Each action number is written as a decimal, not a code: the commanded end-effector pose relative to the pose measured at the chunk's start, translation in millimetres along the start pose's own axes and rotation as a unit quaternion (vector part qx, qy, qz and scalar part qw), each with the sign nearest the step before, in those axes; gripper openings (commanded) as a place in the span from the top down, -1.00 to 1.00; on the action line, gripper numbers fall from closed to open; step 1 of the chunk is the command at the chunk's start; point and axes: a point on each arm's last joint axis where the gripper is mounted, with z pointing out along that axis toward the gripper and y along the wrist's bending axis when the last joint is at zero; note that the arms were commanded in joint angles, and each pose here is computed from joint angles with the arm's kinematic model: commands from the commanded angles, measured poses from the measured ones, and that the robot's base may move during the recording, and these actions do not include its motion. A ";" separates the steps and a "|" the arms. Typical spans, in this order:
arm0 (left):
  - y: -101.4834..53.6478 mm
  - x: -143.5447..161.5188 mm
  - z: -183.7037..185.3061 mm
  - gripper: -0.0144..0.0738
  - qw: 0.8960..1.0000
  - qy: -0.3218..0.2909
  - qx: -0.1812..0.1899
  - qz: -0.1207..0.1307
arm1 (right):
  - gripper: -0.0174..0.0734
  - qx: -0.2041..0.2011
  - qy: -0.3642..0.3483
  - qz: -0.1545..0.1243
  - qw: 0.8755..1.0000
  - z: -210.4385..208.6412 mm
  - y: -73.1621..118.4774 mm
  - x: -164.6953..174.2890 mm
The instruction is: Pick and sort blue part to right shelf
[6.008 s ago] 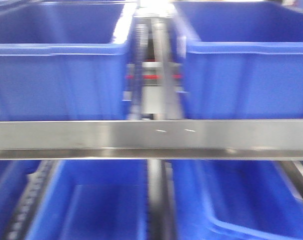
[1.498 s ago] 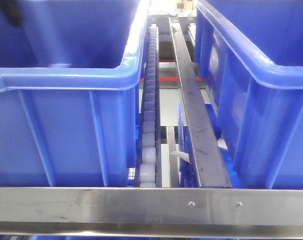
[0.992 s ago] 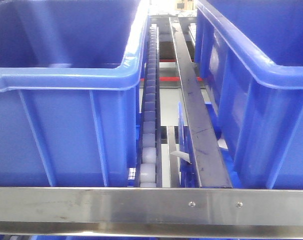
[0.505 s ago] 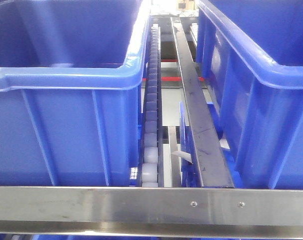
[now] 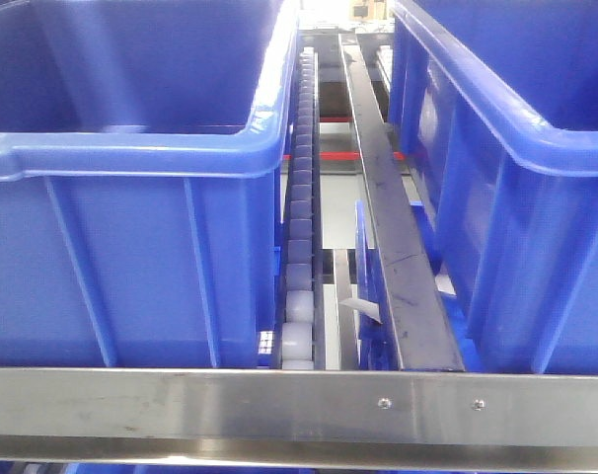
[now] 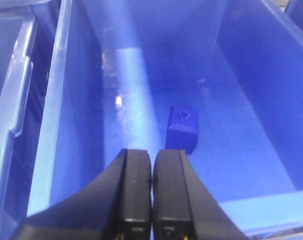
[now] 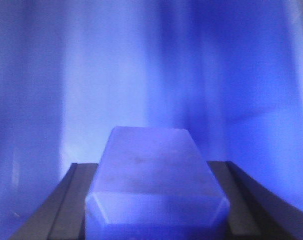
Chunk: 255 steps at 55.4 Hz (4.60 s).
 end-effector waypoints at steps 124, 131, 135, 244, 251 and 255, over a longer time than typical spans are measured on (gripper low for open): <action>18.6 48.7 -77.5 0.40 0.988 -0.153 -0.033 0.010 | 0.52 -0.077 -0.217 -0.023 0.973 -38.5 -23.7 82.5; 18.6 48.7 -77.5 0.40 0.988 -0.153 -0.033 0.010 | 0.52 -0.072 -0.299 -0.020 0.951 -65.1 -27.0 126.6; 18.6 48.7 -77.5 0.40 0.988 -0.153 -0.033 0.010 | 0.52 -0.070 -0.334 -0.019 0.940 -73.2 -28.0 145.0; 10.8 139.3 2.1 0.40 0.964 -0.256 -0.069 -0.029 | 0.52 -0.069 -0.378 -0.018 0.923 -80.5 -28.8 179.3; 10.8 139.4 2.2 0.40 0.964 -0.255 -0.069 -0.029 | 0.52 -0.069 -0.378 -0.018 0.923 -80.5 -28.8 179.3; 10.8 139.4 2.2 0.40 0.964 -0.255 -0.069 -0.029 | 0.52 -0.069 -0.378 -0.018 0.923 -80.5 -28.8 179.3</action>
